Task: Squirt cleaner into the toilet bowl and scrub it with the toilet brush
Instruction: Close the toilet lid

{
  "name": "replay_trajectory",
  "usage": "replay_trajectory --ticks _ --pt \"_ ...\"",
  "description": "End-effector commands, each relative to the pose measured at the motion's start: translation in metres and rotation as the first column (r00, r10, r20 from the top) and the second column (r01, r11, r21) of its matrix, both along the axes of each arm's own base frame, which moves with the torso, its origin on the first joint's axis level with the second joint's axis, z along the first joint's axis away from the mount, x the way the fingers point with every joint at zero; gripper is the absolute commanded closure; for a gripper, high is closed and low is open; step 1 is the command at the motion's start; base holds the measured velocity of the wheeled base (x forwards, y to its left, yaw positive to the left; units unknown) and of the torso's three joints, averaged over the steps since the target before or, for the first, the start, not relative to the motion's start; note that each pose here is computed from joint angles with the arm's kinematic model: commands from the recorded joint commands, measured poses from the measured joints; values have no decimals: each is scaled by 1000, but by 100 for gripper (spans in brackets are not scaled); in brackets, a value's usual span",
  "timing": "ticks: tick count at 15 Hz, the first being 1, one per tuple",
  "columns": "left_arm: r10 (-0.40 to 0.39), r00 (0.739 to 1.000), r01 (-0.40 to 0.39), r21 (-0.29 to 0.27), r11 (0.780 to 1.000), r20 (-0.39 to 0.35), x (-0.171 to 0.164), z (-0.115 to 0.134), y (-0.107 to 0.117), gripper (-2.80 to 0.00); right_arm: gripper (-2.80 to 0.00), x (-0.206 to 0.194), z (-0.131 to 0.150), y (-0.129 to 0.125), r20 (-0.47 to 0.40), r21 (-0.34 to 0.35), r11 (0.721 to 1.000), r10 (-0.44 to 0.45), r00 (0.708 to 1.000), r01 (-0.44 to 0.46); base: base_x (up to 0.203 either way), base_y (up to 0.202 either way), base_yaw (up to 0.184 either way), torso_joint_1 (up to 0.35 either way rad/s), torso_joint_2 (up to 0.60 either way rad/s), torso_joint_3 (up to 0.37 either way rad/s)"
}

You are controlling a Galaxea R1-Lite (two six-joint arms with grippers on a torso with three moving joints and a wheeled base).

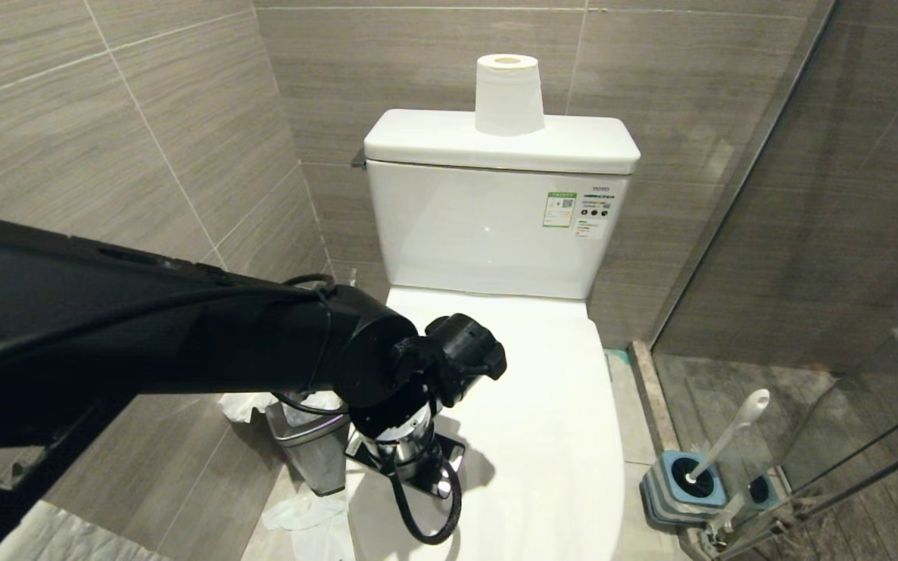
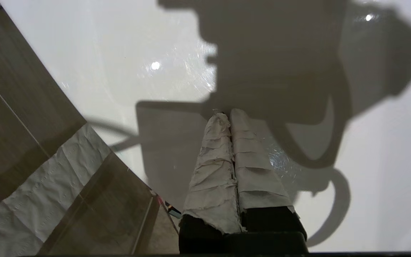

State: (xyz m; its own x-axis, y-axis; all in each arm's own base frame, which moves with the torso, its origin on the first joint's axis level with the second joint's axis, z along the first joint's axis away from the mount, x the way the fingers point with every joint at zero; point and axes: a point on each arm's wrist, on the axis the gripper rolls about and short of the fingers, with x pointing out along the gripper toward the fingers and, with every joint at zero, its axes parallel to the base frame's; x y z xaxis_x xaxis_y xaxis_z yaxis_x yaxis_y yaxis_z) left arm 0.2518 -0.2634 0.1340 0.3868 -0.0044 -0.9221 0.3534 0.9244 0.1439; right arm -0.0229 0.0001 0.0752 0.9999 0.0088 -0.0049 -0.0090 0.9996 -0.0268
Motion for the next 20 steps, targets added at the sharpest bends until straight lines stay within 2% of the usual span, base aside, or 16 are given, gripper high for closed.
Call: replay_trajectory --ticks 1,7,10,12,20 --pt "23 999 -22 38 999 -22 4 -18 -4 0 0 0 0 0 0 -1 1000 0 1000 0 0 0 0 0 0 0" --pt "146 989 -148 113 982 24 6 -46 -14 0 0 0 0 0 -1 -1 1000 0 1000 0 0 0 0 0 0 0" --pt "173 983 -180 152 972 60 4 -58 -19 0 0 0 0 0 0 -1 1000 0 1000 0 0 0 0 0 0 0" --pt "203 977 -211 158 964 67 5 -65 -21 0 0 0 0 0 0 -1 1000 0 1000 0 0 0 0 0 0 0" --pt "218 974 -225 176 958 58 5 -75 -22 0 0 0 0 0 -2 -1 1000 0 1000 0 0 0 0 0 0 0"
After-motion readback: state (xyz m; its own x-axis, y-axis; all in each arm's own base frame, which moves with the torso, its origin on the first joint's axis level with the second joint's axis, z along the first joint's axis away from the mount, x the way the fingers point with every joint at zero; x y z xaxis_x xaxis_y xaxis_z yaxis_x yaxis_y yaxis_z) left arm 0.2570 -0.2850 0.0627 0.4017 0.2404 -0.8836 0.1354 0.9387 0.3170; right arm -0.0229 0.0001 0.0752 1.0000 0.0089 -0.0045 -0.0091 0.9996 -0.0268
